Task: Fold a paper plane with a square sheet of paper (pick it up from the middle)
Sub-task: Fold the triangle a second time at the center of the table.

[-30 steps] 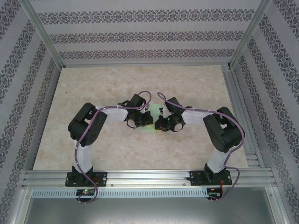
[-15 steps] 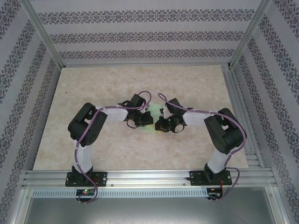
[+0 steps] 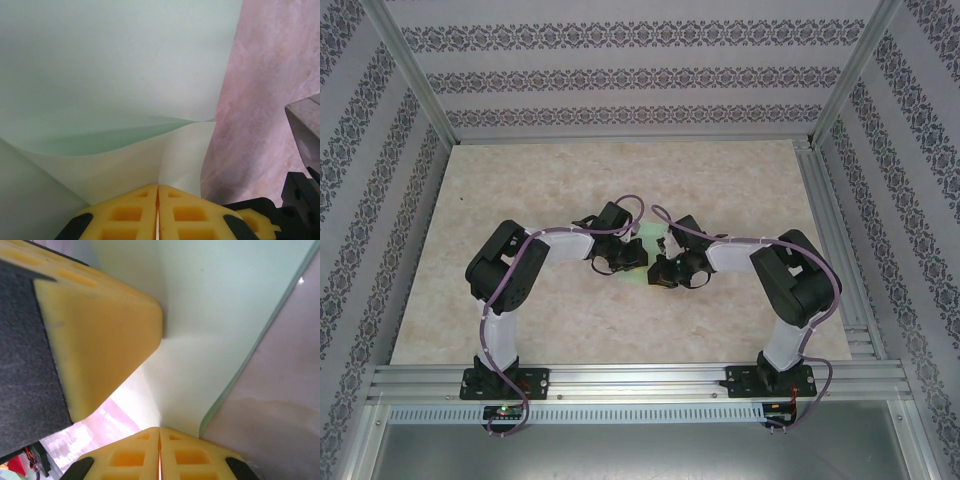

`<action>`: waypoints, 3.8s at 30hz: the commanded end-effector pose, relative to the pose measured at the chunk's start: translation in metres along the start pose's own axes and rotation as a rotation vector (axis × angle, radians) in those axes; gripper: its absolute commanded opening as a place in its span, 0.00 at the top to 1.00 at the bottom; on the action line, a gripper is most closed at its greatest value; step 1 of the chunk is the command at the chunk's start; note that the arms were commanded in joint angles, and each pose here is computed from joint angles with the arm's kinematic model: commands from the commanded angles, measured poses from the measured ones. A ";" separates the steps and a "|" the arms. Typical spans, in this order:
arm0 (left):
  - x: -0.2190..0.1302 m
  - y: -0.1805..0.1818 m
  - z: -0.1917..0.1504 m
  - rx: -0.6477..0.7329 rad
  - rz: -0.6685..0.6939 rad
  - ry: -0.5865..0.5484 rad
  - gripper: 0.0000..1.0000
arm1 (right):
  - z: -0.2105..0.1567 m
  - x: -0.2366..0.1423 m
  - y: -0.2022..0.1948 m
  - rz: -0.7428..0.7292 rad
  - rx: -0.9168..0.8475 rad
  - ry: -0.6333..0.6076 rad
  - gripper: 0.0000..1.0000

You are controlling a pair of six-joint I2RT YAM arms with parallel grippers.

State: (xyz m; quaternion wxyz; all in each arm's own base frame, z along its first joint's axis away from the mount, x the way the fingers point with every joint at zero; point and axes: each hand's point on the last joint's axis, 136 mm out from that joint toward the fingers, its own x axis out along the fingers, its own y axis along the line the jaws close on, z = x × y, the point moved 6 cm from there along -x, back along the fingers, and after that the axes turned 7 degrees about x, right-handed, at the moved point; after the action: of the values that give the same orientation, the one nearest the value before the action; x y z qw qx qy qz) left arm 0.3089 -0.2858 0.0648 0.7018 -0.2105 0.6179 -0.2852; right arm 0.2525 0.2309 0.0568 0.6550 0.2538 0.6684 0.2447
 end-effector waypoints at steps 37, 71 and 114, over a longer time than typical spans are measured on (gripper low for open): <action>-0.011 0.001 0.019 0.051 0.025 -0.061 0.84 | -0.010 -0.001 -0.051 -0.335 0.090 0.050 0.91; -0.068 0.019 0.065 0.127 0.008 -0.196 0.85 | -0.004 -0.004 -0.042 -0.353 0.073 0.027 0.91; -0.007 0.019 0.021 0.038 0.046 -0.075 0.89 | 0.018 -0.002 -0.006 -0.214 0.007 0.032 0.88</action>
State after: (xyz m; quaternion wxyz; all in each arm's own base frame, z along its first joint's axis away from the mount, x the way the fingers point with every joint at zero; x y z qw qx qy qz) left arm 0.3250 -0.2728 0.0653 0.7266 -0.1953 0.5876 -0.2975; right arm 0.2881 0.2355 0.0622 0.6788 0.2121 0.6744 0.1988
